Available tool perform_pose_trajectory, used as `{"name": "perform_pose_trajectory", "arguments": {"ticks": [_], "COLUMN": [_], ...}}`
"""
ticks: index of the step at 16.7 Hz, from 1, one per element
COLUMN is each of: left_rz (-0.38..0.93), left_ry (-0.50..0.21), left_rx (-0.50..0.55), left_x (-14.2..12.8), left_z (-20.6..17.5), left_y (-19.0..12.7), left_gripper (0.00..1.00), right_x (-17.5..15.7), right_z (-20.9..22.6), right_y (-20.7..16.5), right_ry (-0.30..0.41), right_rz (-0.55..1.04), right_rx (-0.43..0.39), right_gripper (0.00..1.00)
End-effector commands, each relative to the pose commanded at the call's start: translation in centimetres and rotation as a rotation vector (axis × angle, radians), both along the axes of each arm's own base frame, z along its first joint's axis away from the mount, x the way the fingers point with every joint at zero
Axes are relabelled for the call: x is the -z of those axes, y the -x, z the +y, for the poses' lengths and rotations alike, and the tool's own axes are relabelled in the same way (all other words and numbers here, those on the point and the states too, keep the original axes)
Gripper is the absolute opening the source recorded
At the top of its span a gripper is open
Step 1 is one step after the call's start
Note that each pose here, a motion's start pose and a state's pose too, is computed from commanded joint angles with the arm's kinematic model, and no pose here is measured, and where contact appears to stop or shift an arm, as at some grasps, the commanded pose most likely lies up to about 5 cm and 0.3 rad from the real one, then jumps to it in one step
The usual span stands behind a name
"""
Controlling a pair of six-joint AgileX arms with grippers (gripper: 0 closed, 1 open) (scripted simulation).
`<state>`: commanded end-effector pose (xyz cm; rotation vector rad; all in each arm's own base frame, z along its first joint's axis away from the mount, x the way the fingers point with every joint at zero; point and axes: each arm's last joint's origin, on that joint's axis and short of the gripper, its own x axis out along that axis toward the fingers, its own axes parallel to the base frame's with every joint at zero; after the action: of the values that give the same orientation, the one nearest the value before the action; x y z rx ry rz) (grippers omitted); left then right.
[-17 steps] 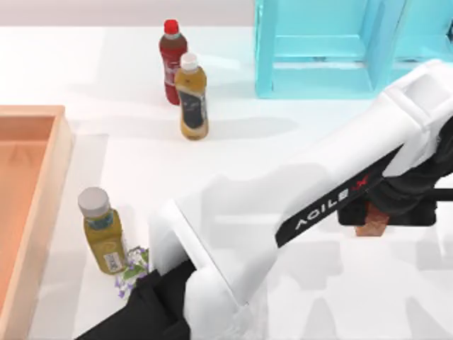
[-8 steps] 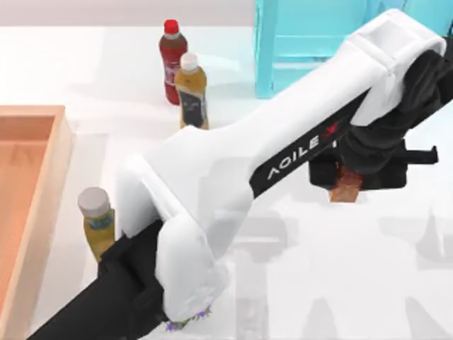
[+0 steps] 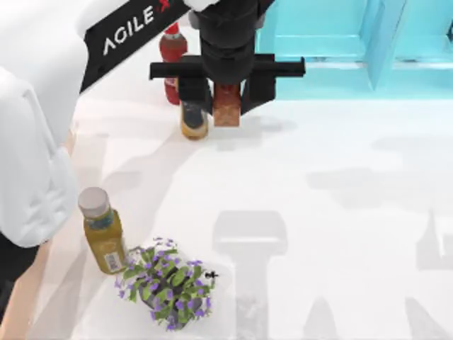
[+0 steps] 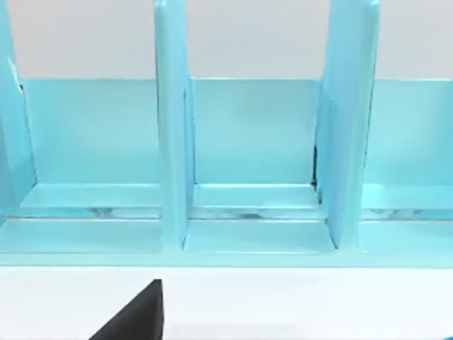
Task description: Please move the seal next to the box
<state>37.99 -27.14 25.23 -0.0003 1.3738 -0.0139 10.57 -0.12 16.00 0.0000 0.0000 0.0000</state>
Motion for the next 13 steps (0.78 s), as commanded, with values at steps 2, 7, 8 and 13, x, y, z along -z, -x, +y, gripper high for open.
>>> {"name": "perform_pose_trajectory", "arguments": {"ticks": [2,7,8,13], "left_rz": [0.007,0.018,0.012,-0.003], "left_ry": [0.005,0.004,0.004,-0.004], "left_rx": [-0.006,0.004,0.006,0.01], "left_x": [-0.7,-0.8,-0.8,-0.7], "left_z": [4.8,14.4,15.6,18.4], "left_y": [-0.2,2.3,2.9,4.3], "left_gripper": [0.0,0.0,0.0,0.0], "right_x": [0.0,0.0,0.0,0.0], "right_z": [0.0,0.0,0.0,0.0], "right_y": [0.0,0.0,0.0,0.0], "right_ry": [0.0,0.0,0.0,0.0], "right_rz": [0.0,0.0,0.0,0.0], "right_rx": [0.0,0.0,0.0,0.0], "right_gripper": [1.0,1.0,1.0,1.0]}}
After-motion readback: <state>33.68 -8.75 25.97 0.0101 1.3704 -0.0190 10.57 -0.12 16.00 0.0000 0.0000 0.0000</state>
